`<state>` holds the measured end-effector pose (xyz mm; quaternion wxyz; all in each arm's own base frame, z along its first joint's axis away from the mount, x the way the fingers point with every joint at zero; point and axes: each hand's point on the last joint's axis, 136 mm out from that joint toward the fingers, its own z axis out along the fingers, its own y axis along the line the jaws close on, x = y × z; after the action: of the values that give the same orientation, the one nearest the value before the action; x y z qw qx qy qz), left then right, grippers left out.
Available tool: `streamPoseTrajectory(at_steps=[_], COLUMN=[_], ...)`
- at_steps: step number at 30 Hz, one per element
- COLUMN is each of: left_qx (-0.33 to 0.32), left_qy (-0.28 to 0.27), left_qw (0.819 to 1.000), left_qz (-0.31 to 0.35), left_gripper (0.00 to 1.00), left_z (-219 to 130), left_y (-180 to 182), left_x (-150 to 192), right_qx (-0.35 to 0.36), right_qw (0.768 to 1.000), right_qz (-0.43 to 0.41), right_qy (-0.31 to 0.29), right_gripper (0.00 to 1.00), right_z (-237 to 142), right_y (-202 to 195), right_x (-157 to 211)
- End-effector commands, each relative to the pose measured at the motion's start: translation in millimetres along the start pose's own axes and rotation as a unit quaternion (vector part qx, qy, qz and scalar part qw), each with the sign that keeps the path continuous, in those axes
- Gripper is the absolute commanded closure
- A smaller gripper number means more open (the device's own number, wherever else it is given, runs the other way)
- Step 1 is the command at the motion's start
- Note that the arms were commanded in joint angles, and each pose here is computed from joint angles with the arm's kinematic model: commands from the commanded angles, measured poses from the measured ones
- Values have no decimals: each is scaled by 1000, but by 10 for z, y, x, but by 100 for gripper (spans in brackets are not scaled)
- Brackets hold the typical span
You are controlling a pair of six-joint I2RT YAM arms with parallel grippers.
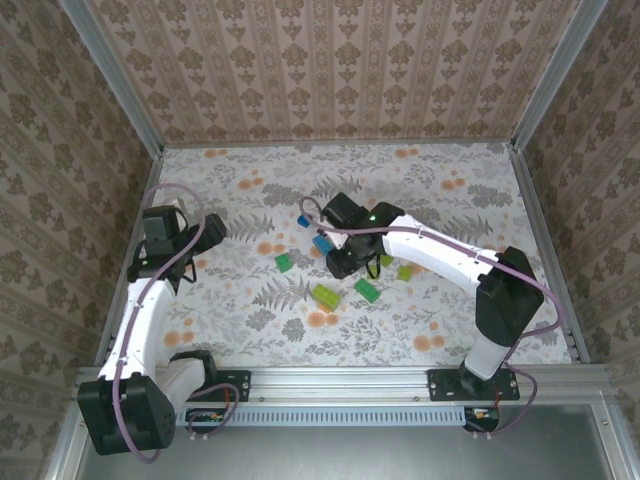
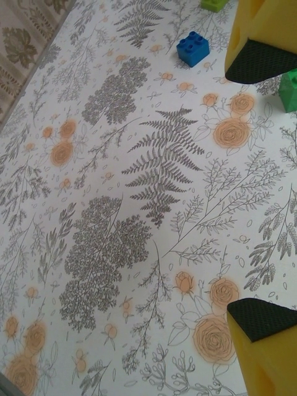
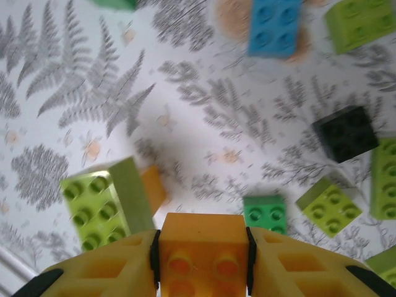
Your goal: Assemble a carrot with lego
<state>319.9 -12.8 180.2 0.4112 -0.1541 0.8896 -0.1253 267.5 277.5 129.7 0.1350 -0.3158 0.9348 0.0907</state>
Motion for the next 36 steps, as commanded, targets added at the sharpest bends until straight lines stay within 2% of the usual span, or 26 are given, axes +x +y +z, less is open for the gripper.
streamPoseTrajectory(at_steps=[1,4,10,18,30,36], left_qx=[30,59,54,32,30,5], left_qy=[11,16,42,81,80,84], left_qw=[999,996,992,987,985,984], left_qz=[32,57,109,134,153,157], left_gripper=[7,7,7,7,7,6], left_z=[13,-9,-14,10,-81,-74], left_y=[-144,-328,-499,-429,-465,-394], left_x=[50,139,327,766,864,873], right_qx=[-13,-14,-25,-30,-45,-53], right_qw=[1000,999,997,994,991,990], right_qz=[-20,-37,-65,-90,-108,-115], right_qy=[18,31,42,53,59,62], right_gripper=[61,61,61,61,61,61], right_z=[-78,-25,59,135,166,186], right_y=[105,193,338,445,553,594], right_x=[152,186,199,188,182,198])
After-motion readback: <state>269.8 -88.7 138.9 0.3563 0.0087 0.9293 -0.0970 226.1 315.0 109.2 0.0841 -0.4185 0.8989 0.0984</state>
